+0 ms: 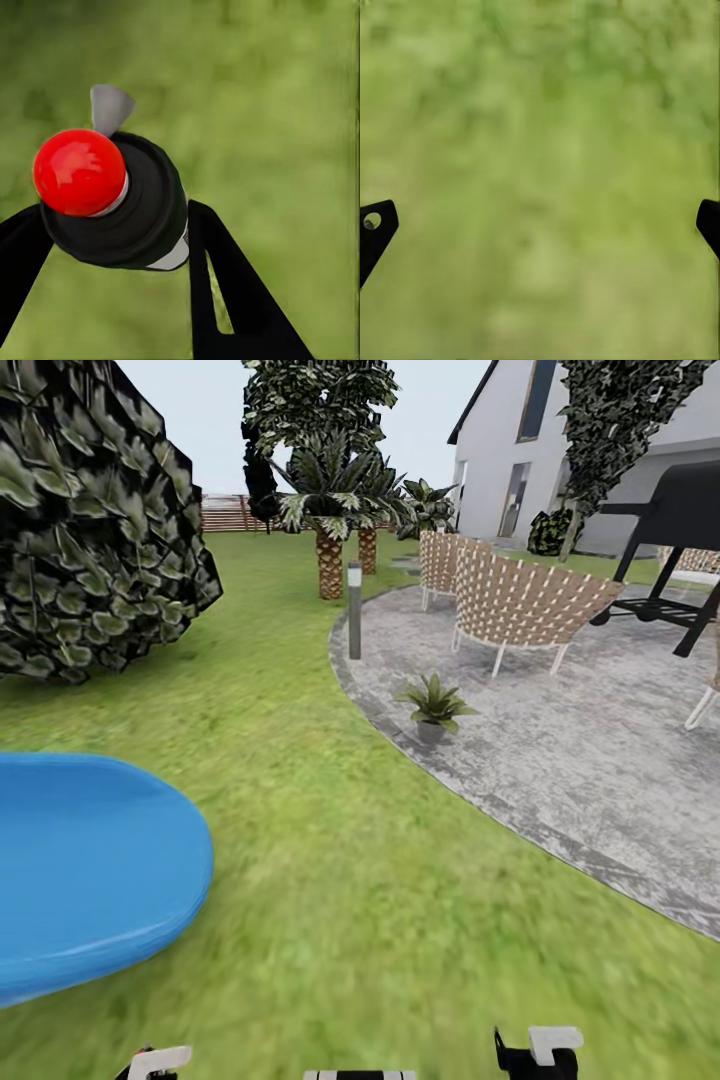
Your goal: Pick up the pesticide atomizer in the garden and spray insectifuge to fully cover both potted plants in the garden.
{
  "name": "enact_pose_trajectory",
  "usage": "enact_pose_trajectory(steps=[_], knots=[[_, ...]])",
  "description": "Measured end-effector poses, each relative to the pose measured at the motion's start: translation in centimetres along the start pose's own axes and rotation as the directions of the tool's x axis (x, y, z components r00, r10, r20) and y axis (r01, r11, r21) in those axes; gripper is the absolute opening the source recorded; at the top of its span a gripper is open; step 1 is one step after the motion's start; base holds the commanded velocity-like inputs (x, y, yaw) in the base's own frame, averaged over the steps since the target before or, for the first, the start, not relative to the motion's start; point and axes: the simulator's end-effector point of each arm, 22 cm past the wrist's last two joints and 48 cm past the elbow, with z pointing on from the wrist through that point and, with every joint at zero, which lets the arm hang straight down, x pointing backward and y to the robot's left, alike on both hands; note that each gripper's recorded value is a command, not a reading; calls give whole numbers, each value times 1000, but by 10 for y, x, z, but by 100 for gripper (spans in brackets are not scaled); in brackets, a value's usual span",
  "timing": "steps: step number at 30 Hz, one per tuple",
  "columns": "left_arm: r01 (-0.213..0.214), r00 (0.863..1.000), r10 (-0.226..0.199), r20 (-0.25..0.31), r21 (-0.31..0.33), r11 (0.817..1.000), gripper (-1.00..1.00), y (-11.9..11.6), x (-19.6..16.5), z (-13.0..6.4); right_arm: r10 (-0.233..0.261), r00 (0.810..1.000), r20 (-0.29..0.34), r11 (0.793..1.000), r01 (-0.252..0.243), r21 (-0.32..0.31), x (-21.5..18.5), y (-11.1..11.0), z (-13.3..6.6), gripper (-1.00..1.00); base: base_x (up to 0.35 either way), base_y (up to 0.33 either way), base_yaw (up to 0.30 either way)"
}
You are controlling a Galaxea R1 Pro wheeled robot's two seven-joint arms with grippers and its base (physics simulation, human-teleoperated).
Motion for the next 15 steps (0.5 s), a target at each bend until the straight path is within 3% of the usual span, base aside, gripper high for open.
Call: enact_pose_trajectory(steps=[15], knots=[[0, 1000, 0, -4, 1, 1000, -100, -1, 1, 0, -1, 1000, 0, 1000, 1, -1, 0, 0, 0, 100, 286, -158, 0]])
